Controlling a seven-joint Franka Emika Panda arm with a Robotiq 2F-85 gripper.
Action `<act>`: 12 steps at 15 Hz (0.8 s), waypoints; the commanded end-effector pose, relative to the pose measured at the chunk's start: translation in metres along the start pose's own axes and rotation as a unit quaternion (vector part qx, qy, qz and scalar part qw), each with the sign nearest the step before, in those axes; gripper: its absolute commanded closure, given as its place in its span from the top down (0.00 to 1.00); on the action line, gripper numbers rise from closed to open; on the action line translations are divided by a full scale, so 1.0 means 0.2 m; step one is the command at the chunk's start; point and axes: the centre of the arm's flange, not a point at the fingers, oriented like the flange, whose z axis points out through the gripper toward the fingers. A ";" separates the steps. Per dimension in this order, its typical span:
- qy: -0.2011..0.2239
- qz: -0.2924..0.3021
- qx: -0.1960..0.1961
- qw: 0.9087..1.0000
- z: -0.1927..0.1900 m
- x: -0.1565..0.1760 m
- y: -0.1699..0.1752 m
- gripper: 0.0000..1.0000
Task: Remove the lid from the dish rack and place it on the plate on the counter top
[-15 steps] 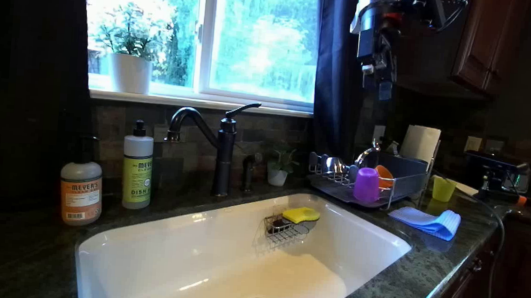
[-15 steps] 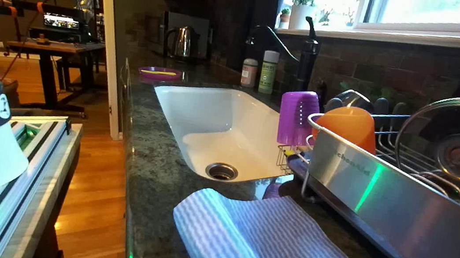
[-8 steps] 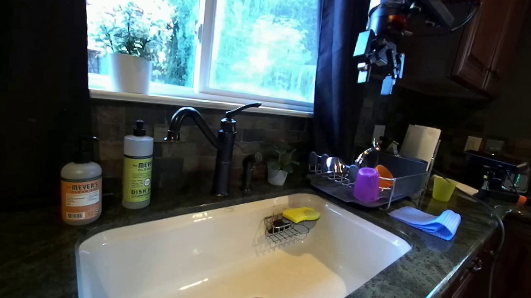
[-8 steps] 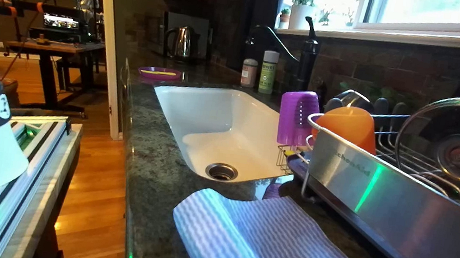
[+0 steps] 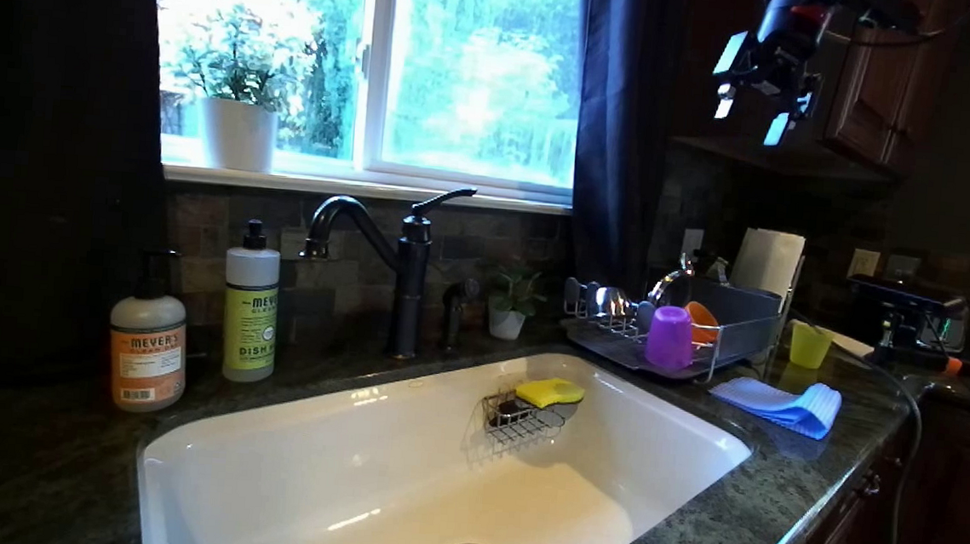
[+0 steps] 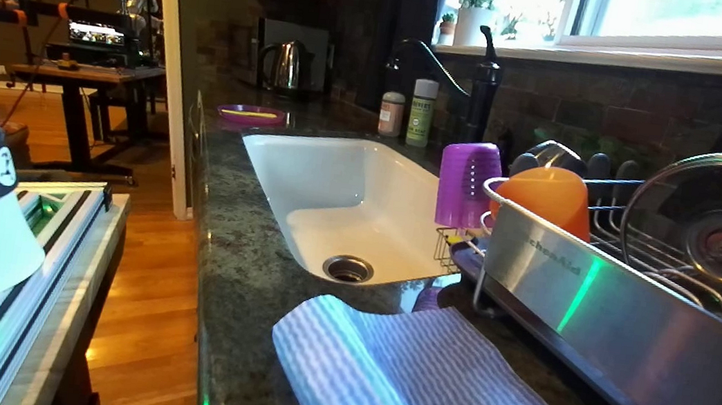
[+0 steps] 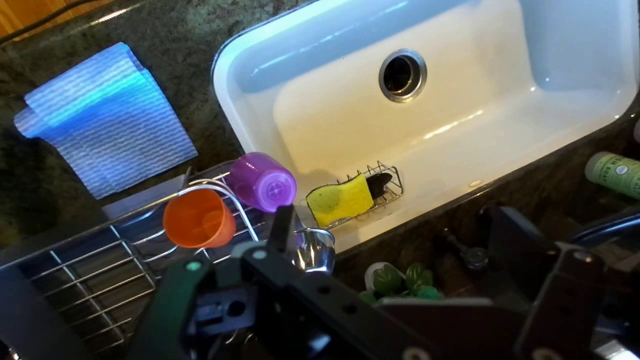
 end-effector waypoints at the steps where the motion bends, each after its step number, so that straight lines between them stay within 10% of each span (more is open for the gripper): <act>1: 0.016 0.008 -0.017 1.000 0.02 0.05 0.01 1.00; 5: 0.013 -0.013 -0.050 0.999 -0.12 0.19 0.21 1.00; 12: -0.134 -0.098 -0.082 0.983 -0.28 0.44 0.61 1.00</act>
